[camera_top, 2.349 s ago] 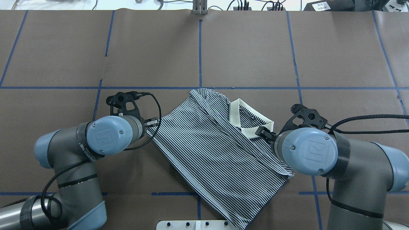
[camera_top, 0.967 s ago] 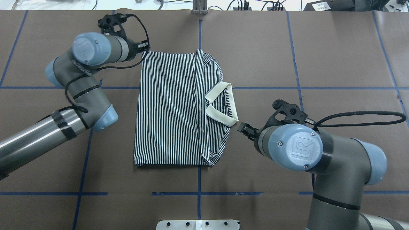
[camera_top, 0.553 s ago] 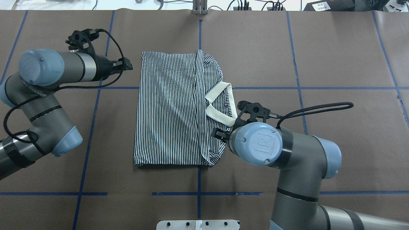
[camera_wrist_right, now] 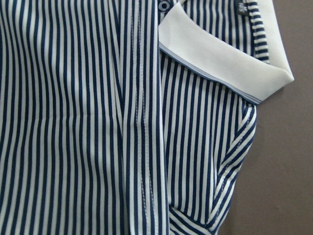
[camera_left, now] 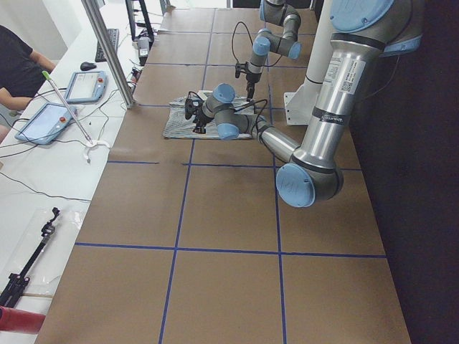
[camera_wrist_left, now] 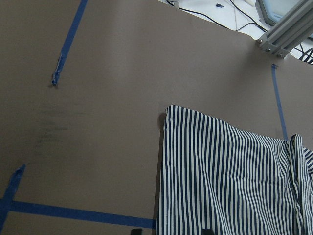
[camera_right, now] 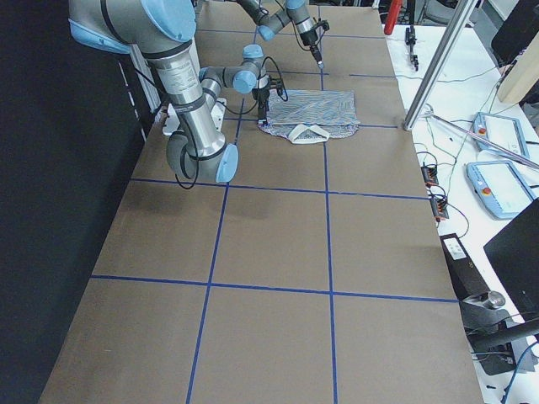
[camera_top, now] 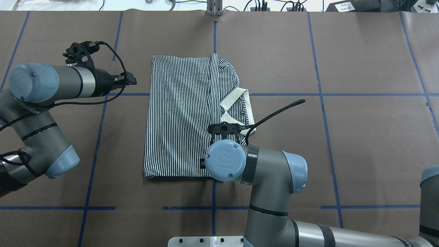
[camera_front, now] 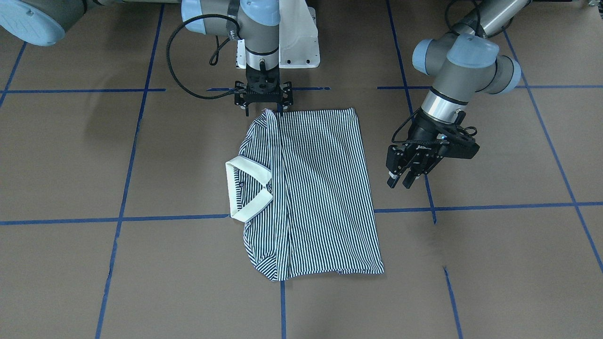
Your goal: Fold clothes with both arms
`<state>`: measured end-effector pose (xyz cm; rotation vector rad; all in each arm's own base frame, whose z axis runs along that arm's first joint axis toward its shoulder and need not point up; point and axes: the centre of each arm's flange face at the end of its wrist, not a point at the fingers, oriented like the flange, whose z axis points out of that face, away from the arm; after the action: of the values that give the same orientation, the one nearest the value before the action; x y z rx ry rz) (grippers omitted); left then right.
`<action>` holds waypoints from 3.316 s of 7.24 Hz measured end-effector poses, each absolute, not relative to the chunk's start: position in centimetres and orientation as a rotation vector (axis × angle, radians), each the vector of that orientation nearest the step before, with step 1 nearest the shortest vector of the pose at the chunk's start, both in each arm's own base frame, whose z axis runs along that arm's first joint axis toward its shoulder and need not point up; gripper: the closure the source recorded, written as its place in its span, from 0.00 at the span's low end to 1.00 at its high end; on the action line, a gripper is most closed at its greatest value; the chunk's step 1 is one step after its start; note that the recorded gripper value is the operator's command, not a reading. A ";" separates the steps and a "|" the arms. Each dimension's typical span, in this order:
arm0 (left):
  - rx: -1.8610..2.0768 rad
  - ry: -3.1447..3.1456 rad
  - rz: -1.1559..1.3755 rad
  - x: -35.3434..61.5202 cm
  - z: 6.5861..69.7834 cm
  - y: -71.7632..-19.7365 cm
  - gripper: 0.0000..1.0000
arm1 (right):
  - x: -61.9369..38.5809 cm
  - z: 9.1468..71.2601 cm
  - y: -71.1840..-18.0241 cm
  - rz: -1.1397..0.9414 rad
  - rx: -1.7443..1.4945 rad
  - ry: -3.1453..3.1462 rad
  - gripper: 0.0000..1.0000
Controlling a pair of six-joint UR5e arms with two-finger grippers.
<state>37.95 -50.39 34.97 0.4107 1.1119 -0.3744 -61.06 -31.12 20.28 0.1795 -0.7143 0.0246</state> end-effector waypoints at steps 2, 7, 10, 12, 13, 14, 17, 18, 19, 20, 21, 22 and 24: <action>0.405 1.113 -0.367 38.3 35.0 -50.0 0.49 | -61.8 20.8 -30.8 -0.052 0.198 -0.668 0.00; 0.402 1.115 -0.362 38.6 35.0 -49.8 0.48 | -62.3 23.1 -31.1 -0.139 0.222 -0.605 0.00; 0.404 1.117 -0.362 38.5 34.9 -49.8 0.48 | -56.9 27.2 -33.0 -0.182 0.250 -0.571 0.00; 0.405 1.121 -0.362 38.3 34.7 -49.6 0.48 | -54.1 28.2 -33.7 -0.206 0.275 -0.567 0.00; 0.406 1.122 -0.361 38.1 34.7 -49.4 0.48 | -54.5 26.6 -34.3 -0.198 0.291 -0.587 0.00; 0.406 1.121 -0.360 37.7 34.9 -49.1 0.48 | -56.3 24.5 -35.2 -0.181 0.297 -0.602 0.00; 0.401 1.120 -0.352 35.6 35.9 -47.1 0.48 | -61.1 21.8 -36.9 -0.139 0.288 -0.615 0.00; 0.400 1.123 -0.351 35.4 35.9 -46.9 0.48 | -61.9 22.2 -36.8 -0.143 0.282 -0.606 0.00; 0.399 1.124 -0.350 35.3 35.8 -46.8 0.48 | -62.4 22.5 -36.7 -0.147 0.277 -0.598 0.00; 0.399 1.125 -0.350 35.3 35.8 -46.8 0.48 | -62.7 22.3 -36.6 -0.148 0.276 -0.600 0.00; 0.399 1.125 -0.350 35.3 35.8 -46.8 0.48 | -62.8 21.7 -36.7 -0.148 0.279 -0.608 0.00; 0.399 1.125 -0.350 35.2 35.8 -46.8 0.48 | -62.9 21.4 -36.7 -0.148 0.280 -0.611 0.00; 0.399 1.125 -0.350 35.2 35.8 -46.8 0.48 | -63.4 22.0 -36.8 -0.149 0.273 -0.598 0.00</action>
<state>35.24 -46.77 35.78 0.3988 1.1247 -0.3501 -63.35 -36.79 21.96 0.2728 -0.5977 -0.1490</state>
